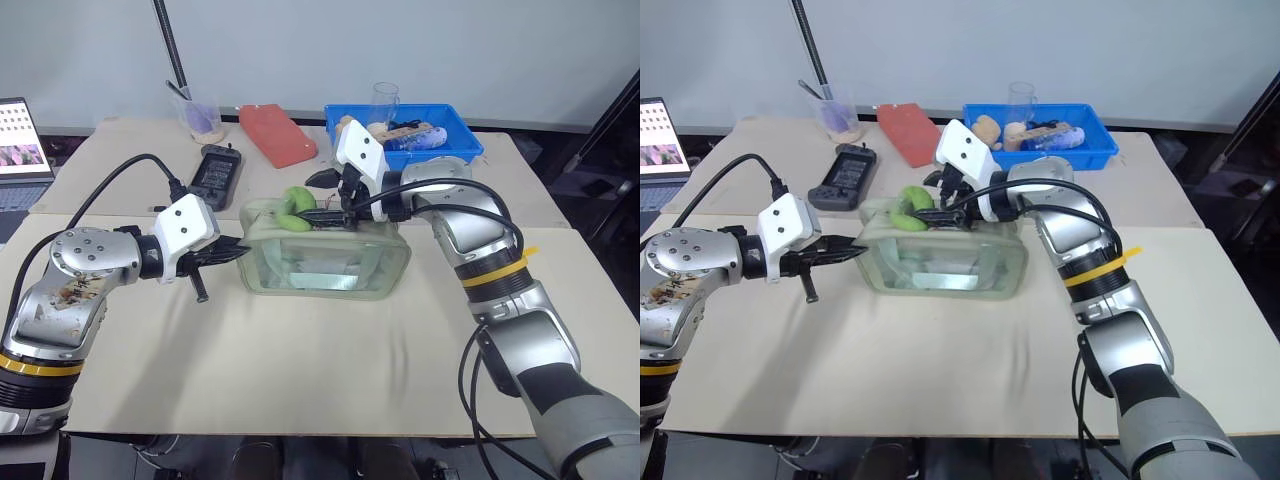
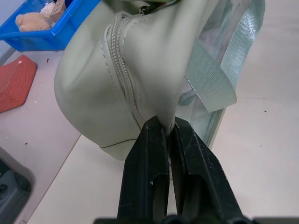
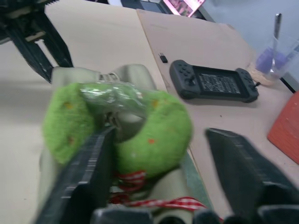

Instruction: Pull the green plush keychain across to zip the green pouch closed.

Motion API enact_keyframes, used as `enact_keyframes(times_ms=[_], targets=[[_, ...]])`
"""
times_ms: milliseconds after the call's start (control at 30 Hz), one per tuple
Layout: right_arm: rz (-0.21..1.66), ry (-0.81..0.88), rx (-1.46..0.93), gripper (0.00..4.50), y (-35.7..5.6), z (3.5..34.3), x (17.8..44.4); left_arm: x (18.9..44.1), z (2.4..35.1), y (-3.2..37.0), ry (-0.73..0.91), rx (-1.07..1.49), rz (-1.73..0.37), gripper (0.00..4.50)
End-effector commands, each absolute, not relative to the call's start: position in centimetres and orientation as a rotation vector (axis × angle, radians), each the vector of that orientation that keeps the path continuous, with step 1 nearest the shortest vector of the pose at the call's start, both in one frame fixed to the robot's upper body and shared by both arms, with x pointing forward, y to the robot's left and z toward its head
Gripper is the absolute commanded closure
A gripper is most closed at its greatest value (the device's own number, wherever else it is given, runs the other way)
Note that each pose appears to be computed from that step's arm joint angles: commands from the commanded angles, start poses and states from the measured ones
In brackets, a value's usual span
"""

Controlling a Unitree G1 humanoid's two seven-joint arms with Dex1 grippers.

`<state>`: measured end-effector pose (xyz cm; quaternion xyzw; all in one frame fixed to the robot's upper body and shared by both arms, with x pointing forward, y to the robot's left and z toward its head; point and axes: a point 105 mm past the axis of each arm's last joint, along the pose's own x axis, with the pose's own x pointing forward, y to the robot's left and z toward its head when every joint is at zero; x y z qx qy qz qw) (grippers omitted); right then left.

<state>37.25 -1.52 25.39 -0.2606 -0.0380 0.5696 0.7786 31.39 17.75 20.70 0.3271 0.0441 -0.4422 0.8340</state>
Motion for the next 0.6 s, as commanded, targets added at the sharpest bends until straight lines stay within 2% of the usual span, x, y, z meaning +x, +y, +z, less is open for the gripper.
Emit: enact_keyframes(times_ms=[33, 200, 233, 433, 600], targets=[[1.244, -0.138, -0.581, 2.54, -1.5, 26.3, 36.6, 31.3, 20.8, 17.6, 0.092, 0.725, -0.946, 4.5], [1.222, -0.14, -0.581, 4.36, -2.0, 26.3, 36.9, 31.5, 20.8, 17.5, 0.085, 0.731, -0.948, 4.5], [1.213, -0.145, -0.58, 4.47, -2.2, 26.5, 36.9, 31.5, 20.8, 17.5, 0.084, 0.732, -0.948, 4.5], [1.163, -0.171, -0.523, 4.47, -4.0, 28.4, 37.1, 31.5, 20.6, 17.5, 0.086, 0.733, -0.951, 4.5], [1.085, -0.156, -0.478, 4.47, -7.4, 29.8, 37.0, 31.6, 20.3, 17.8, 0.101, 0.731, -0.947, 4.5]])
